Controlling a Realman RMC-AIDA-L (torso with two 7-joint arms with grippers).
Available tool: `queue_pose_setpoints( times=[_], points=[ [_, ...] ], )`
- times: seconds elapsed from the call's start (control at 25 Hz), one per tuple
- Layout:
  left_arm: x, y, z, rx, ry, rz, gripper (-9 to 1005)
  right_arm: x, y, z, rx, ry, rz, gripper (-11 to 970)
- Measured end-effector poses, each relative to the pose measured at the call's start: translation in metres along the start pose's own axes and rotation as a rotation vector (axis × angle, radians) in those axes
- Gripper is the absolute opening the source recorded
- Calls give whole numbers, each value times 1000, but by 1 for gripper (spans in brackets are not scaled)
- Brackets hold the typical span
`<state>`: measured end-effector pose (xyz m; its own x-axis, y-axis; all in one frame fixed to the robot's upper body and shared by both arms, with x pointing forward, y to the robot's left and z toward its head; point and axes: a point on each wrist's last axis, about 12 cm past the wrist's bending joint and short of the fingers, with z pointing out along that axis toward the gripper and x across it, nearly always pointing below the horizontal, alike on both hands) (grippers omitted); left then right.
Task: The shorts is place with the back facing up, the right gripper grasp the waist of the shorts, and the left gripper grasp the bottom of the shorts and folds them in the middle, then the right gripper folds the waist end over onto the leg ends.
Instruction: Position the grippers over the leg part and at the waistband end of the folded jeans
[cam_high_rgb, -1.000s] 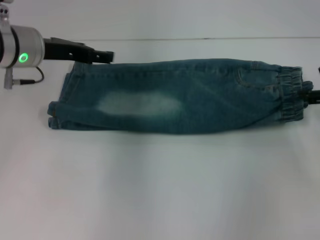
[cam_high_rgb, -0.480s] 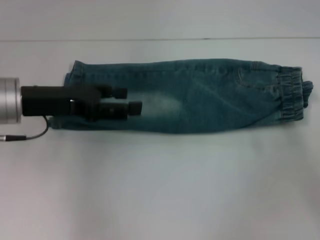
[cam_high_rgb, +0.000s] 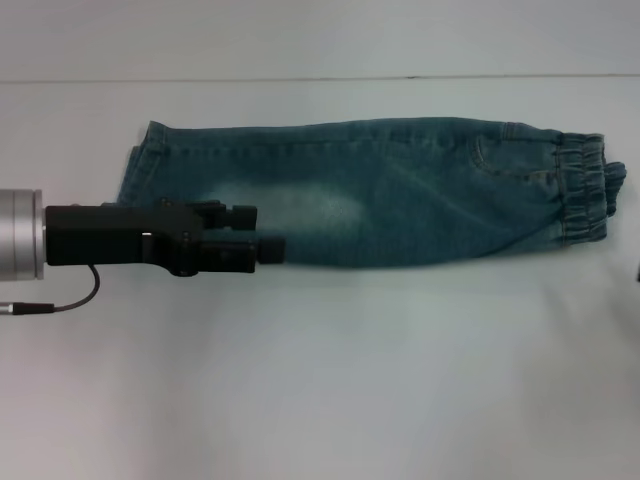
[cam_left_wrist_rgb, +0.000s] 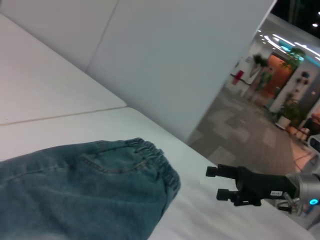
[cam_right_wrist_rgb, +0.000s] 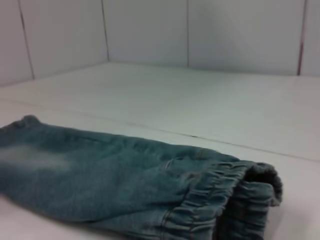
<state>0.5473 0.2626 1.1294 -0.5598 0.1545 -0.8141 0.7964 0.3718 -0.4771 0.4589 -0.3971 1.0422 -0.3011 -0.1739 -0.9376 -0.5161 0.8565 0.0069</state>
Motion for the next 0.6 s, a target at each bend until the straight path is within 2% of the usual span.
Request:
queue_pose_setpoints(
  times=[0.4,0.6],
  points=[
    [2,3,9,-31,19,19,822,-21,-4,45,-55,32,-69,864],
    [2,3,11,-28,19,29,820,-24,-7,64,-61,80,-82,859]
  ],
)
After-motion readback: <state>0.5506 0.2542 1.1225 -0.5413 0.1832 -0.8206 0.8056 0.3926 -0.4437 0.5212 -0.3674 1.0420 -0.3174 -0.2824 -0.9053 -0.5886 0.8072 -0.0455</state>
